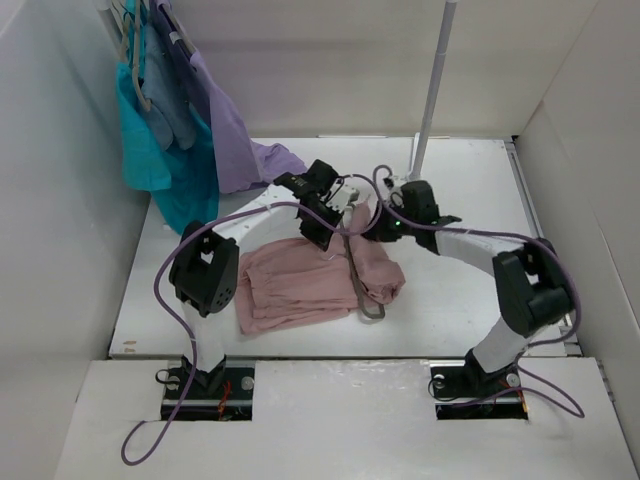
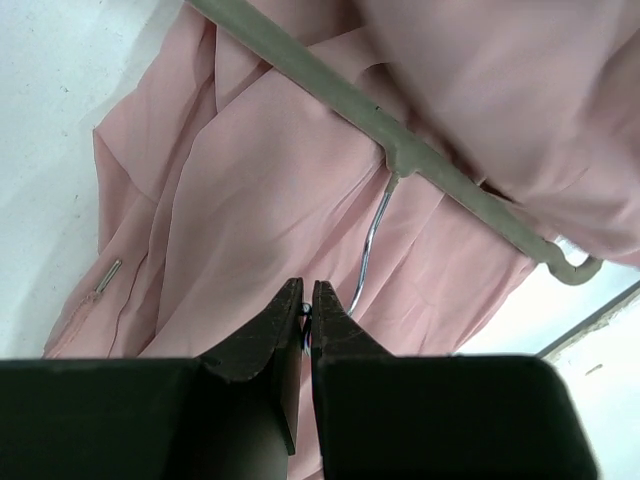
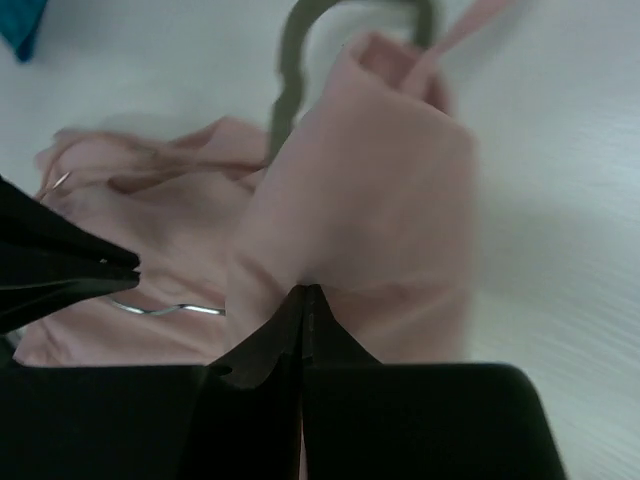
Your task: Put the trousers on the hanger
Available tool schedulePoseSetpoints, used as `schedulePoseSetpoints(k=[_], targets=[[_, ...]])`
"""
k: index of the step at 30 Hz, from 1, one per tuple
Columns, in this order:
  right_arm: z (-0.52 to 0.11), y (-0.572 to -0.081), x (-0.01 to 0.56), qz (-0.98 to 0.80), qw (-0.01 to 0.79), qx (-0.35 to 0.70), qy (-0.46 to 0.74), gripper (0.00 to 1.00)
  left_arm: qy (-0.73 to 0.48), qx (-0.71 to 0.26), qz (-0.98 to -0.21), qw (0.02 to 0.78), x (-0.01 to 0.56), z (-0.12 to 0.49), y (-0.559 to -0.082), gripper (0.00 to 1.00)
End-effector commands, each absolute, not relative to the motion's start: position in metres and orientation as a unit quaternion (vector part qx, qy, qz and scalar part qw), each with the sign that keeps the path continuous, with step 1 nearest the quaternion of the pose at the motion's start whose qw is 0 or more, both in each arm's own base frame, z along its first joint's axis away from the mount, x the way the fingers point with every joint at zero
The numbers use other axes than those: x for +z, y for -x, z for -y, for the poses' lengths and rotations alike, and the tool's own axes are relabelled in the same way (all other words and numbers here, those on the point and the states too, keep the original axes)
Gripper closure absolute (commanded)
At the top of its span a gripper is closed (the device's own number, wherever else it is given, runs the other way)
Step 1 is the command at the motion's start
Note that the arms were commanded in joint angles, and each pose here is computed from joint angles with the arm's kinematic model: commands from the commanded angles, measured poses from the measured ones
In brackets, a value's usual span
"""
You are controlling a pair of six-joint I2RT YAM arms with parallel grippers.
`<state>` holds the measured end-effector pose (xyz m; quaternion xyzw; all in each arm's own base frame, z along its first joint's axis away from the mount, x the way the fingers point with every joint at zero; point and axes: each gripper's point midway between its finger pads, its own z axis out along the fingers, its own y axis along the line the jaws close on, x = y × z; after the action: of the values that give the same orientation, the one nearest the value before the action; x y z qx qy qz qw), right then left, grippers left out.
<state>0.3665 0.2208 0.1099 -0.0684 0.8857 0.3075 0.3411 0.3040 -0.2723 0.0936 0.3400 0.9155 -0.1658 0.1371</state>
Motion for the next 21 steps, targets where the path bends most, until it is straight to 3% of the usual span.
schedulePoseSetpoints(k=[1, 9, 21], targets=[[-0.284, -0.342, 0.106, -0.839, 0.315, 0.428, 0.118, 1.0, -0.347, -0.165, -0.913, 0.14, 0.098, 0.277, -0.305, 1.0], [-0.263, -0.304, 0.019, -0.89, 0.257, 0.373, 0.057, 1.0, -0.373, -0.208, -0.891, 0.155, 0.123, 0.293, -0.305, 1.0], [-0.27, -0.292, -0.018, -0.901, 0.237, 0.356, 0.079, 1.0, -0.464, -0.339, -0.796, 0.191, 0.195, 0.365, -0.276, 1.0]])
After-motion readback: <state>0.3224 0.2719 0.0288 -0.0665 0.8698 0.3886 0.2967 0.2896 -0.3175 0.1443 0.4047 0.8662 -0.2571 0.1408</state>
